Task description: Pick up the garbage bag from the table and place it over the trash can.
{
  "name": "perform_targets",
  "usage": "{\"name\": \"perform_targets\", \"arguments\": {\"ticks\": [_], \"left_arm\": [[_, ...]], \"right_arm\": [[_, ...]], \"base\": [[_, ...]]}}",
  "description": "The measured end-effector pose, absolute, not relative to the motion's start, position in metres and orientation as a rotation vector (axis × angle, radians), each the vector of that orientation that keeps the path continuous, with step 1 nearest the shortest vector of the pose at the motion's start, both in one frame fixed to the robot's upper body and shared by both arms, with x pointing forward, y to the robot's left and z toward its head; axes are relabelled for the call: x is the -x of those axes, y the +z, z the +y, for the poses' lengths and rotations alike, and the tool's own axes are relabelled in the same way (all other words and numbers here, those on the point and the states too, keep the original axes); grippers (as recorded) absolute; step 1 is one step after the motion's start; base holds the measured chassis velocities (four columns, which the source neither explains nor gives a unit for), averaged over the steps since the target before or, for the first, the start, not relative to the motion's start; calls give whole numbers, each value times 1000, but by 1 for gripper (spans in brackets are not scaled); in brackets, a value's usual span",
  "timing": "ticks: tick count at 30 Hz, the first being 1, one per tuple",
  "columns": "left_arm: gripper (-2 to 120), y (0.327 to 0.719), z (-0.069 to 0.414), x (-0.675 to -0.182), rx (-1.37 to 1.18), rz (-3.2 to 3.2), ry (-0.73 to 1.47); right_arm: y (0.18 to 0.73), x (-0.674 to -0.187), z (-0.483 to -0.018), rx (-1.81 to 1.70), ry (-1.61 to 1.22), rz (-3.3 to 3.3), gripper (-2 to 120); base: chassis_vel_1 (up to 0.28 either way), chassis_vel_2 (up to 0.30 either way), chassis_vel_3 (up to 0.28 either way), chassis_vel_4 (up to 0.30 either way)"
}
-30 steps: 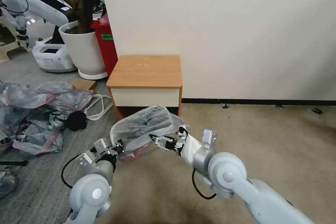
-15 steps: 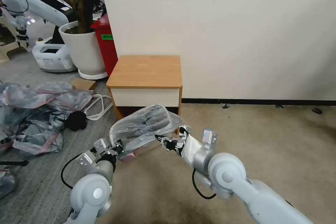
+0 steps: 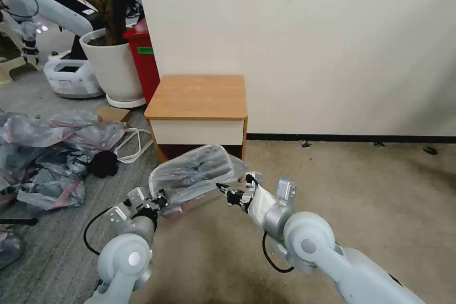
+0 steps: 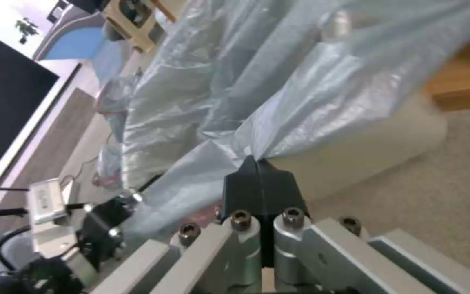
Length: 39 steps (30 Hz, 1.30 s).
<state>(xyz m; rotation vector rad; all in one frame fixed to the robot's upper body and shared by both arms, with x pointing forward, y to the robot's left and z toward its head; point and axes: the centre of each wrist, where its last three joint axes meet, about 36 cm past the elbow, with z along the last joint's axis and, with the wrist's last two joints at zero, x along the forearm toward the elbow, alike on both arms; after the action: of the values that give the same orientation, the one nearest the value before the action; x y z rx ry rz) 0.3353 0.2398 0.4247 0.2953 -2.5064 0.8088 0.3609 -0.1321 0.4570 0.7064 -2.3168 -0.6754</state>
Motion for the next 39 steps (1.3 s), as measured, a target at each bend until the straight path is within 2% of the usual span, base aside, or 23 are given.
{"name": "perform_targets", "arguments": {"ticks": [11, 20, 22, 23, 25, 28, 29, 30, 32, 33, 36, 37, 39], "left_arm": [[3, 437, 245, -340, -287, -2507, 903], [3, 433, 251, -346, -311, -2514, 879], [3, 433, 253, -351, -315, -2523, 873], [3, 433, 253, -351, -315, -2523, 873], [3, 434, 254, -353, -315, -2528, 870], [3, 434, 254, -353, -315, -2527, 869], [3, 433, 253, -351, -313, -2524, 867], [3, 433, 253, -351, -313, -2524, 867], [3, 432, 252, -345, -307, -2522, 860], [3, 432, 252, -345, -307, -2522, 860], [3, 431, 251, -341, -302, -2525, 844], [3, 431, 251, -341, -302, -2525, 844], [3, 430, 251, -341, -299, -2528, 836]], "right_arm": [[432, -366, -136, -599, -571, -2355, 0], [452, -355, -139, -660, -593, -2360, 3], [462, -344, -138, -719, -642, -2327, 15], [462, -344, -138, -719, -642, -2327, 15], [469, -343, -139, -747, -699, -2300, 25], [475, -348, -138, -756, -747, -2283, 32], [479, -352, -136, -754, -777, -2272, 39], [479, -352, -136, -754, -777, -2272, 39], [486, -362, -134, -734, -825, -2248, 51], [486, -362, -134, -734, -825, -2248, 51], [488, -368, -132, -707, -847, -2223, 65], [488, -368, -132, -707, -847, -2223, 65], [489, -368, -130, -695, -833, -2213, 75]], "base": [[0, 0, 0, 0], [0, 0, 0, 0], [0, 0, 0, 0], [0, 0, 0, 0], [0, 0, 0, 0], [0, 0, 0, 0], [0, 0, 0, 0], [0, 0, 0, 0], [0, 0, 0, 0], [0, 0, 0, 0], [0, 0, 0, 0], [0, 0, 0, 0], [0, 0, 0, 0]]}}
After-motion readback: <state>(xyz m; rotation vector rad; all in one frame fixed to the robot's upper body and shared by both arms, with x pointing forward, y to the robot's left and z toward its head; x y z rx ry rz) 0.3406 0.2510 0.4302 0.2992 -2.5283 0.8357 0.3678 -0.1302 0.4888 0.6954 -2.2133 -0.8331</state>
